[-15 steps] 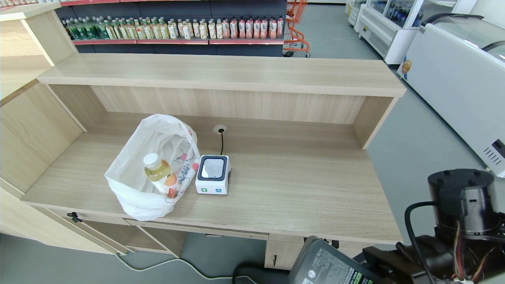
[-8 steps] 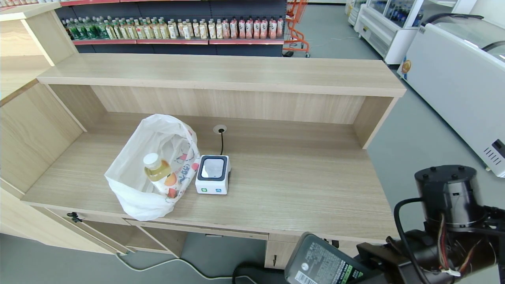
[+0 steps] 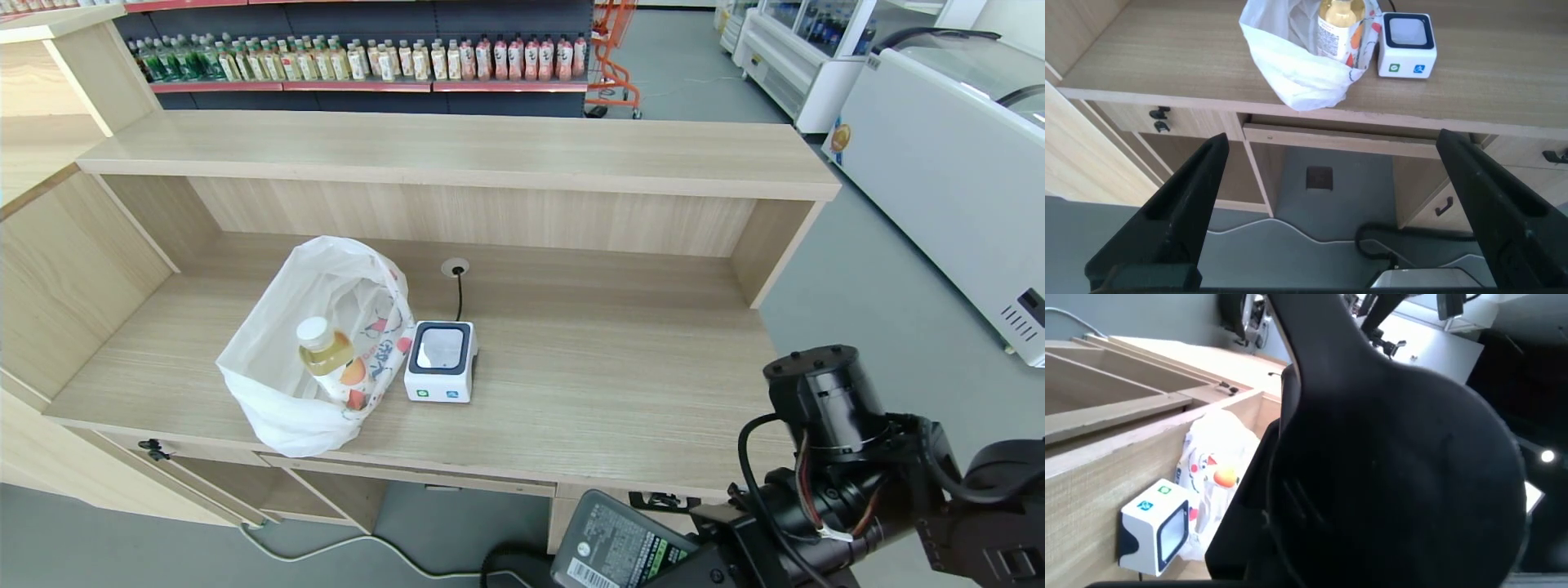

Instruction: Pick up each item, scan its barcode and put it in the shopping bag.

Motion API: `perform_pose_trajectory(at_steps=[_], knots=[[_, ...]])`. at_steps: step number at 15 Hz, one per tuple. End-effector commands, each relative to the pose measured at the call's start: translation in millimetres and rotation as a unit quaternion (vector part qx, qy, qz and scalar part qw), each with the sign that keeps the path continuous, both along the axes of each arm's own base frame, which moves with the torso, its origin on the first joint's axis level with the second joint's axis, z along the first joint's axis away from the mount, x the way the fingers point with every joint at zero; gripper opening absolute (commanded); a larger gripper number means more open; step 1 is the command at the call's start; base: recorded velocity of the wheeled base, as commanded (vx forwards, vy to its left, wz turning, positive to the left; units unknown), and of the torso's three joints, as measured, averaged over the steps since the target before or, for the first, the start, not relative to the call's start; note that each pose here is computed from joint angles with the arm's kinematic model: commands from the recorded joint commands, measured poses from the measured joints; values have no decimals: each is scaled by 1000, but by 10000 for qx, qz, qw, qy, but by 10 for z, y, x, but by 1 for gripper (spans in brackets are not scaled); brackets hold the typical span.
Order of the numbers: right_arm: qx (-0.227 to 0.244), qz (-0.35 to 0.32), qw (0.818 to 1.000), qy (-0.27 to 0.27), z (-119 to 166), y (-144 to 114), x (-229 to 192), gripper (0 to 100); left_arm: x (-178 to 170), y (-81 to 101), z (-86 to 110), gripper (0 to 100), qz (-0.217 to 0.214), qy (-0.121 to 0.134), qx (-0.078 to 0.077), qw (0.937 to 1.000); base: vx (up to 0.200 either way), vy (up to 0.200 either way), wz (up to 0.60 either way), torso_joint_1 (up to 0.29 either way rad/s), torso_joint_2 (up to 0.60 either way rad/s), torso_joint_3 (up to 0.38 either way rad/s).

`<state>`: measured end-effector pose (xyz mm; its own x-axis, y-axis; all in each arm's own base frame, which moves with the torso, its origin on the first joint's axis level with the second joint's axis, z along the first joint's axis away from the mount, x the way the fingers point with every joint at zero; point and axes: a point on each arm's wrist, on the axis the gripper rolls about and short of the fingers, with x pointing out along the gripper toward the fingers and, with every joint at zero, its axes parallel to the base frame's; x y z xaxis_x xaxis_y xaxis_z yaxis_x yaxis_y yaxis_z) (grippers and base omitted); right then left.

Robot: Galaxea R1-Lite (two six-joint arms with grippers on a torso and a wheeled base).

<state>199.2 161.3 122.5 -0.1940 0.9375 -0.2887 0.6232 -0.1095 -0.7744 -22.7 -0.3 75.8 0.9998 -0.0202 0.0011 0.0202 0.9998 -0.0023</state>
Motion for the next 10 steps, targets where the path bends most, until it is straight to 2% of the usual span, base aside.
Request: perform_pose_trajectory(at_steps=[1,10], knots=[[-24,149,9999,-56,-100,61,66,0,0,0,0,100,1,-2,4,10000,0,0,0,0,0,0],[98,287,9995,-22,-101,138,171,0,0,0,0,100,1,-2,-4,10000,0,0,0,0,0,0]])
